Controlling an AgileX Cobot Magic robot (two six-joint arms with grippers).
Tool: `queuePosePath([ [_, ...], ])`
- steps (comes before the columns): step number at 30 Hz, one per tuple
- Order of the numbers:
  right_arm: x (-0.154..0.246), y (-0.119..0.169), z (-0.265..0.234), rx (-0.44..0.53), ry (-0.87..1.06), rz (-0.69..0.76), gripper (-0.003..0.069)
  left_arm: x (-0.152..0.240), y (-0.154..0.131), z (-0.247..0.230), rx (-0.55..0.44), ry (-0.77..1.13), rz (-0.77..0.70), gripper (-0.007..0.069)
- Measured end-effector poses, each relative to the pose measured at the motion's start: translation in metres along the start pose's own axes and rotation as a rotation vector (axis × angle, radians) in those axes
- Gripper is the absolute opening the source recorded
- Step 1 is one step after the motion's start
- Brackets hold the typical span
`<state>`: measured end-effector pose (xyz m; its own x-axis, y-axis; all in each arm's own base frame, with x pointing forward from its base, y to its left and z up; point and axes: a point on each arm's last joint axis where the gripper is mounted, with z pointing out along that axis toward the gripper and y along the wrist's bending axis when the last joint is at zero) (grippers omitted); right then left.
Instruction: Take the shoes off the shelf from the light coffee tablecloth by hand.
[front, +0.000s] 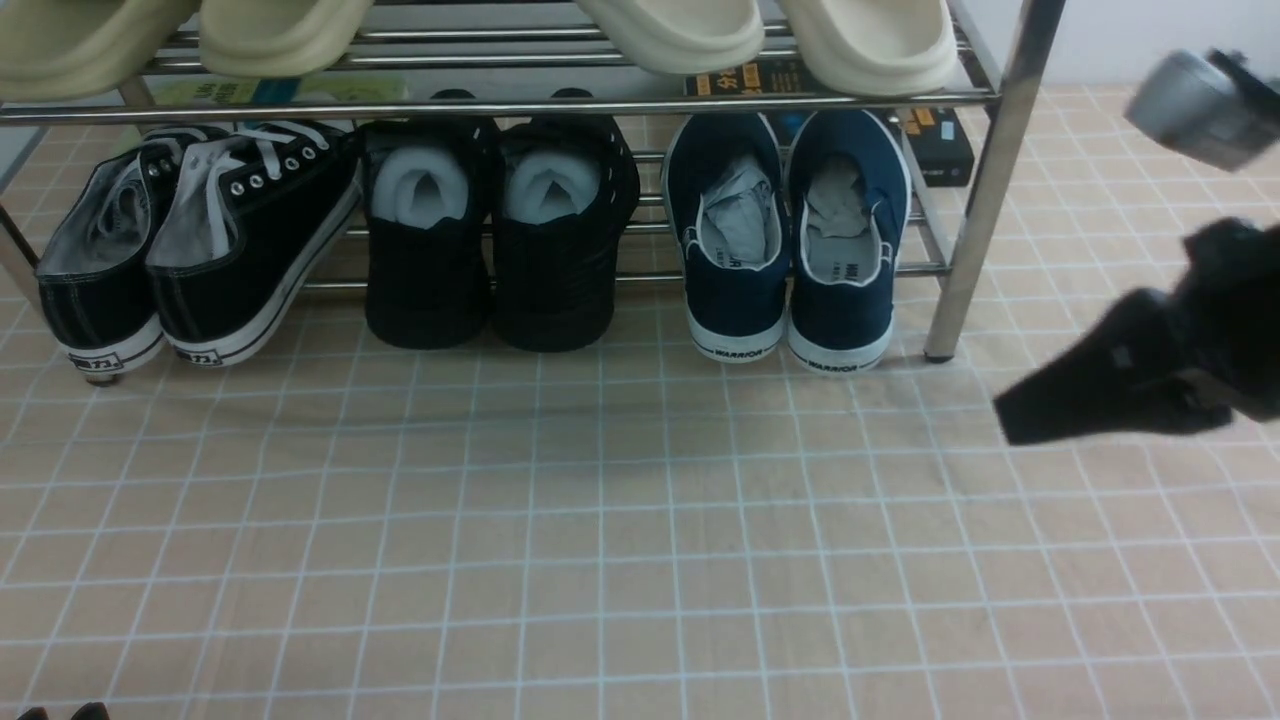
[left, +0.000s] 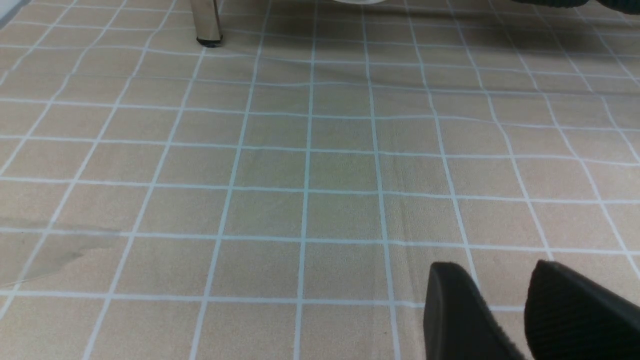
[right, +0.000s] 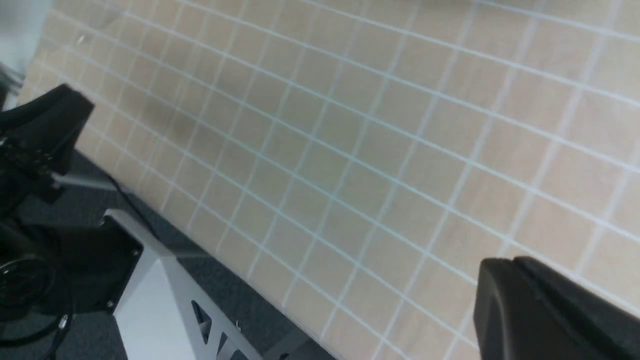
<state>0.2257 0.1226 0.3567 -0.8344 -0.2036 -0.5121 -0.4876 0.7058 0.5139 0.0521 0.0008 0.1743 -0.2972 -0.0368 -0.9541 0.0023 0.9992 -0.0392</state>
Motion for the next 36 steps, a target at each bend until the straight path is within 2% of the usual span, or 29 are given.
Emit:
queuePosePath([
  [4,-0.033,0.017,0.033,0.05,0.072,-0.062,0.0004,0.0,0.0,0.0,0.0,0.0,0.0,0.0242],
  [8,-0.065,0.023,0.072,0.162,0.128,-0.109,0.0016,0.0,0.0,0.0,0.0,0.0,0.0,0.0242],
  [11,-0.078,0.026,0.089,0.204,0.151,-0.131,0.0034,0.0,0.0,0.0,0.0,0.0,0.001,0.0242],
  [14,-0.096,0.03,0.111,0.251,0.147,-0.168,0.0078,0.0,0.0,0.0,0.0,0.0,0.001,0.0242],
  [17,-0.116,0.033,0.129,0.314,0.103,-0.222,0.0173,0.0,0.0,0.0,0.0,0.0,0.001,0.0242],
  [18,-0.118,0.032,0.133,0.323,0.101,-0.228,0.0179,0.0,0.0,0.0,0.0,0.0,0.001,0.0242],
  [20,-0.131,0.026,0.145,0.374,0.051,-0.258,0.0256,0.0,0.0,0.0,0.0,0.0,0.001,0.0242],
  [25,-0.14,0.006,0.173,0.467,-0.005,-0.242,0.0348,0.0,0.0,0.0,0.0,0.0,0.001,0.0242],
  [33,-0.143,-0.016,0.2,0.56,-0.067,-0.171,0.0359,0.0,0.0,0.0,-0.001,0.0,0.002,0.0242],
  [36,-0.142,-0.025,0.212,0.581,-0.077,-0.154,0.0328,0.0,0.0,0.0,-0.001,0.0,0.002,0.0242],
])
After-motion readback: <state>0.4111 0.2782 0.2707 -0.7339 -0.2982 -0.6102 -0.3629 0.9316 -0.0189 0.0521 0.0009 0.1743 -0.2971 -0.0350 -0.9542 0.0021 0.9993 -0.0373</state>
